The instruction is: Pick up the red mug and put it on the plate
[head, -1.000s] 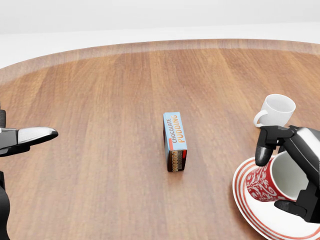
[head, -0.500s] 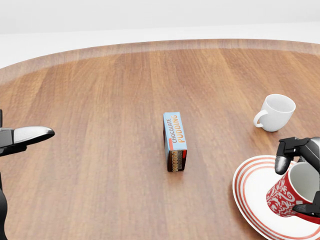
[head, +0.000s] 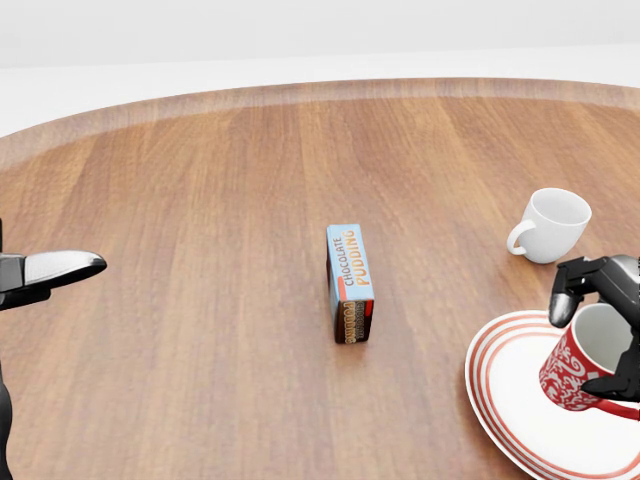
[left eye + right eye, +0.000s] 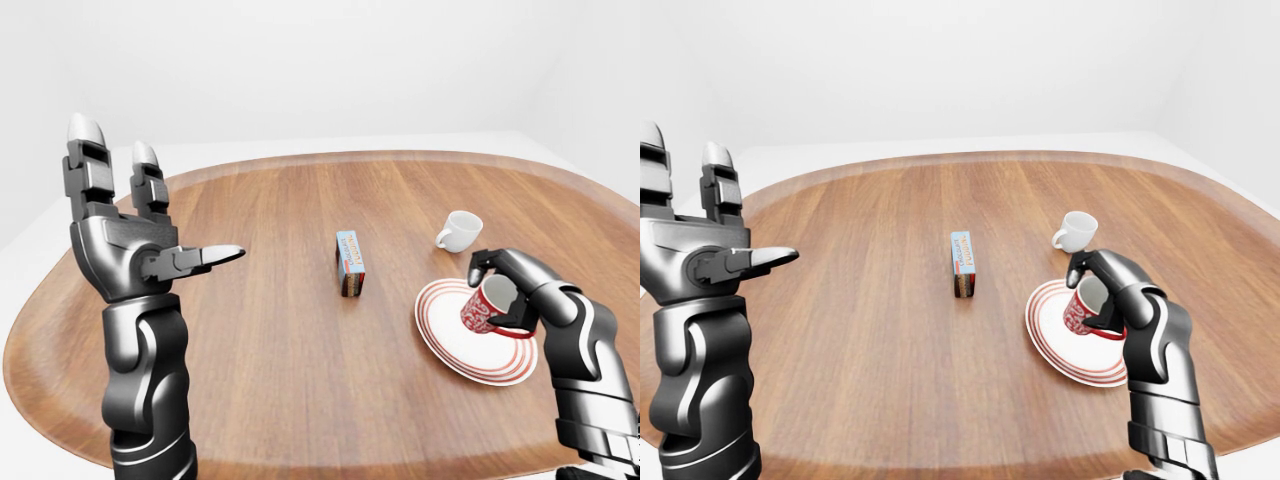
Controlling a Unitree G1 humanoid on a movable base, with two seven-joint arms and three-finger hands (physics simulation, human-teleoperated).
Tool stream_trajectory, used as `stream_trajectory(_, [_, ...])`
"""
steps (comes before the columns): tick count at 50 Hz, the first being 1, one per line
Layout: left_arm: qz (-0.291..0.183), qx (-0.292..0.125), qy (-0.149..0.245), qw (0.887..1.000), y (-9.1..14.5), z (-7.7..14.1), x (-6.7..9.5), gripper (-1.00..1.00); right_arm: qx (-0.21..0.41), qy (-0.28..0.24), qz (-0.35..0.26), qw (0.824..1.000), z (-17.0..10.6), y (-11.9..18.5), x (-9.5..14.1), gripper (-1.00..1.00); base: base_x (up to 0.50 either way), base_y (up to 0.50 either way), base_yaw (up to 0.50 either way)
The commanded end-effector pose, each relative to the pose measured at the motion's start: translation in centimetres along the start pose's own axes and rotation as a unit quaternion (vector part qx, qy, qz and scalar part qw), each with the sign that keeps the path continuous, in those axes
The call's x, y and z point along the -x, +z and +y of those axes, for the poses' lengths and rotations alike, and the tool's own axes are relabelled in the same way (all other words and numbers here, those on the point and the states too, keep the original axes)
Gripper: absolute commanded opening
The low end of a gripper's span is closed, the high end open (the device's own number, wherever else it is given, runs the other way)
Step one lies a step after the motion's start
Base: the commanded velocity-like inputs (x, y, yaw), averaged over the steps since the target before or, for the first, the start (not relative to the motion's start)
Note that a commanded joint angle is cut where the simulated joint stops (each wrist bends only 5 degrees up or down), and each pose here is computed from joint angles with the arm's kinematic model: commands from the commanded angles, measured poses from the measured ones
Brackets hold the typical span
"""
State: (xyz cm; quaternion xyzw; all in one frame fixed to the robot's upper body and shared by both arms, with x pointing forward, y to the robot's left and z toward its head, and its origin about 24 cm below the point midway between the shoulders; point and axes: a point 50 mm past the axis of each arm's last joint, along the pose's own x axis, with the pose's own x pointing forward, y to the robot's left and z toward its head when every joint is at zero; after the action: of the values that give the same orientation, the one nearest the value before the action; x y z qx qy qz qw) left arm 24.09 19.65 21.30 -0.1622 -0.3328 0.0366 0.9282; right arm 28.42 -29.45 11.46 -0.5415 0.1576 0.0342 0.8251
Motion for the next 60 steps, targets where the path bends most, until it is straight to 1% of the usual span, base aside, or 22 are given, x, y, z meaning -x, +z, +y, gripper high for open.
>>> stream_trajectory(1, [0.003,-0.001,0.0,1.0,-0.2,0.1,0.0,1.0,0.024,-0.022,0.023,0.999,0.8,-0.3,-1.6,-1.0,0.0,0.0,0.0])
stream_trajectory(3, [0.004,-0.002,0.001,1.0,-0.2,0.1,0.0,1.0,0.026,-0.011,0.021,0.999,2.0,-0.5,-1.8,-1.0,0.0,0.0,0.0])
stream_trajectory(12, [0.004,-0.001,0.001,1.0,-0.2,0.1,0.0,1.0,0.039,-0.001,0.037,0.999,4.6,-1.7,-1.9,-1.0,0.0,0.0,0.0])
stream_trajectory(14, [0.005,-0.001,0.001,1.0,-0.2,0.1,0.0,1.0,0.046,-0.004,0.045,0.998,5.0,-2.1,-1.9,-1.0,0.0,0.0,0.0])
stream_trajectory(15, [0.006,-0.002,0.0,1.0,-0.3,0.1,0.1,1.0,0.062,-0.01,0.052,0.997,5.3,-2.5,-1.9,-1.0,0.0,0.0,0.0])
stream_trajectory(16, [0.006,-0.002,0.0,1.0,-0.2,0.1,0.1,1.0,0.054,-0.009,0.052,0.997,5.5,-2.5,-1.9,-1.0,0.0,0.0,0.0])
stream_trajectory(19, [0.005,-0.001,0.001,1.0,-0.2,0.1,0.1,1.0,0.06,-0.011,0.059,0.996,6.3,-2.9,-1.9,-1.0,0.0,0.0,0.0])
stream_trajectory(20, [0.005,-0.001,0.001,1.0,-0.2,0.2,0.1,1.0,0.066,-0.015,0.066,0.996,6.4,-3.1,-1.9,-1.0,0.0,0.0,0.0])
stream_trajectory(21, [0.007,-0.002,0.0,1.0,-0.3,0.2,0.2,1.0,0.086,-0.037,0.082,0.992,6.0,-3.5,-1.9,-1.0,0.0,0.0,0.0])
stream_trajectory(24, [0.007,-0.003,0.001,1.0,-0.3,0.2,0.1,1.0,0.096,-0.084,0.098,0.987,4.6,-3.5,-1.7,-1.0,0.0,0.0,0.0])
stream_trajectory(26, [0.009,-0.003,0.001,1.0,-0.4,0.2,0.1,1.0,0.108,-0.088,0.101,0.985,4.4,-3.5,-1.6,-1.0,0.0,0.0,0.0])
stream_trajectory(27, [0.008,-0.003,0.0,1.0,-0.3,0.2,0.2,1.0,0.115,-0.099,0.103,0.983,3.9,-3.5,-1.5,-1.0,0.0,0.0,0.0])
stream_trajectory(31, [0.009,-0.002,0.0,1.0,-0.3,0.2,0.3,1.0,0.114,-0.104,0.101,0.983,3.6,-3.3,-1.5,-1.0,0.0,0.0,0.0])
stream_trajectory(32, [0.009,-0.004,0.0,1.0,-0.4,0.2,0.2,1.0,0.125,-0.114,0.099,0.981,3.4,-3.1,-1.6,-1.0,0.0,0.0,0.0])
stream_trajectory(37, [0.009,-0.003,0.0,1.0,-0.4,0.2,0.2,1.0,0.13,-0.137,0.092,0.978,2.5,-2.6,-1.5,-1.0,0.0,0.0,0.0])
stream_trajectory(40, [0.009,-0.003,0.002,1.0,-0.4,0.2,0.1,1.0,0.129,-0.142,0.09,0.977,2.4,-2.4,-1.6,-1.0,0.0,0.0,0.0])
stream_trajectory(45, [0.011,-0.003,0.002,1.0,-0.5,0.3,0.1,1.0,0.121,-0.127,0.091,0.98,3.4,-2.5,-2.0,-1.0,0.0,0.0,0.0])
stream_trajectory(55, [0.011,-0.005,0.002,1.0,-0.4,0.3,0.1,1.0,0.105,-0.115,0.087,0.984,4.7,-2.4,-3.0,-1.0,0.0,0.0,0.0])
stream_trajectory(60, [0.011,-0.005,0.002,1.0,-0.4,0.4,0.2,1.0,0.103,-0.113,0.086,0.984,4.9,-2.5,-3.4,-1.0,0.0,0.0,0.0])
